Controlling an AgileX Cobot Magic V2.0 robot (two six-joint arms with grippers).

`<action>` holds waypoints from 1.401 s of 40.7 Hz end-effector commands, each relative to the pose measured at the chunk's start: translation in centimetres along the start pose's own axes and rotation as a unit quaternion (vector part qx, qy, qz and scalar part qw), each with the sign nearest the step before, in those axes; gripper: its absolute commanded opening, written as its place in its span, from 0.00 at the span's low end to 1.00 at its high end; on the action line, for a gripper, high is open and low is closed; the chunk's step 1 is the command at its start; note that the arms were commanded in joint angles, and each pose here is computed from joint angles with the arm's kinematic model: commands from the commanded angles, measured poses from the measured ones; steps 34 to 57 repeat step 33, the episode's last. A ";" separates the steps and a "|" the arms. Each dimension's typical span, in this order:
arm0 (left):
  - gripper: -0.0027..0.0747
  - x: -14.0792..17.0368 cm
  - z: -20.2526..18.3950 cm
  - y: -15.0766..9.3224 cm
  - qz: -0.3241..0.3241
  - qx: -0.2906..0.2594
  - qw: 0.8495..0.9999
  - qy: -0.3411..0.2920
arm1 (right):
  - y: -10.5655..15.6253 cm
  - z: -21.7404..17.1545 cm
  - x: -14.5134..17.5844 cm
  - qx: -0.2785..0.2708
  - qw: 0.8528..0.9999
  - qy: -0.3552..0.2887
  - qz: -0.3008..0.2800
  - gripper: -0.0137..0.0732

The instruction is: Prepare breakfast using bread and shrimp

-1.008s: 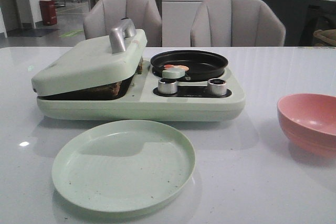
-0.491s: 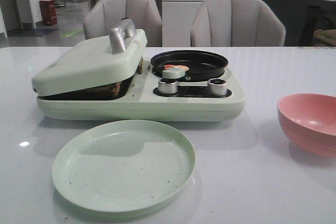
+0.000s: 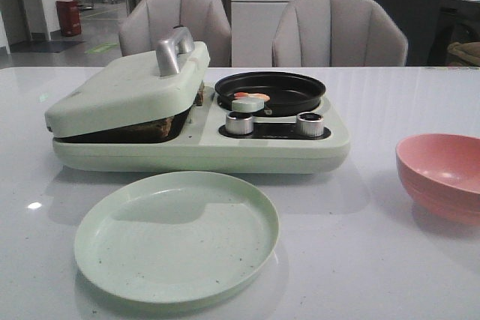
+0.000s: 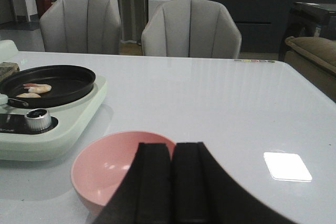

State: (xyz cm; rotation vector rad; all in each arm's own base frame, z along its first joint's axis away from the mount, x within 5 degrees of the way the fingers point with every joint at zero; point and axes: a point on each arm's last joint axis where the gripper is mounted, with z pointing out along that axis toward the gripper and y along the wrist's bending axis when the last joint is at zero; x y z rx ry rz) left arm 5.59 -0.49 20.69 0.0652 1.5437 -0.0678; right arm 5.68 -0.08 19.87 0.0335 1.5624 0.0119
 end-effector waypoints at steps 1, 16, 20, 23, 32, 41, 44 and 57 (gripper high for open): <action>0.16 0.1 0.0 0.0 -0.007 -0.002 0.999 -0.038 | 0.0 -0.3 -1.6 0.000 0.998 -0.067 -0.004 0.20; 0.16 0.1 0.0 0.0 -0.007 -0.002 0.999 -0.038 | 0.0 -0.3 -1.5 0.000 0.998 -0.065 -0.007 0.20; 0.16 0.1 0.0 0.0 -0.007 -0.002 0.999 -0.038 | 0.0 -0.3 -1.4 0.000 0.998 -0.061 -0.007 0.20; 0.16 0.1 0.0 0.0 -0.007 -0.002 0.999 -0.038 | 0.0 -0.3 -1.3 0.000 0.998 -0.056 -0.007 0.20; 0.16 0.1 0.0 0.0 -0.007 -0.002 0.999 -0.038 | 0.0 -0.3 -1.3 0.000 0.998 -0.055 -0.007 0.20; 0.16 0.1 0.0 0.0 -0.007 -0.002 0.999 -0.038 | 0.0 -0.3 -1.3 0.000 0.998 -0.055 -0.007 0.20; 0.16 0.1 0.0 0.0 -0.007 -0.002 0.999 -0.038 | 0.0 -0.3 -1.3 0.000 0.998 -0.055 -0.007 0.20; 0.16 0.1 0.0 0.0 -0.007 -0.002 0.999 -0.038 | 0.0 -0.3 -1.3 0.000 0.998 -0.055 -0.007 0.20</action>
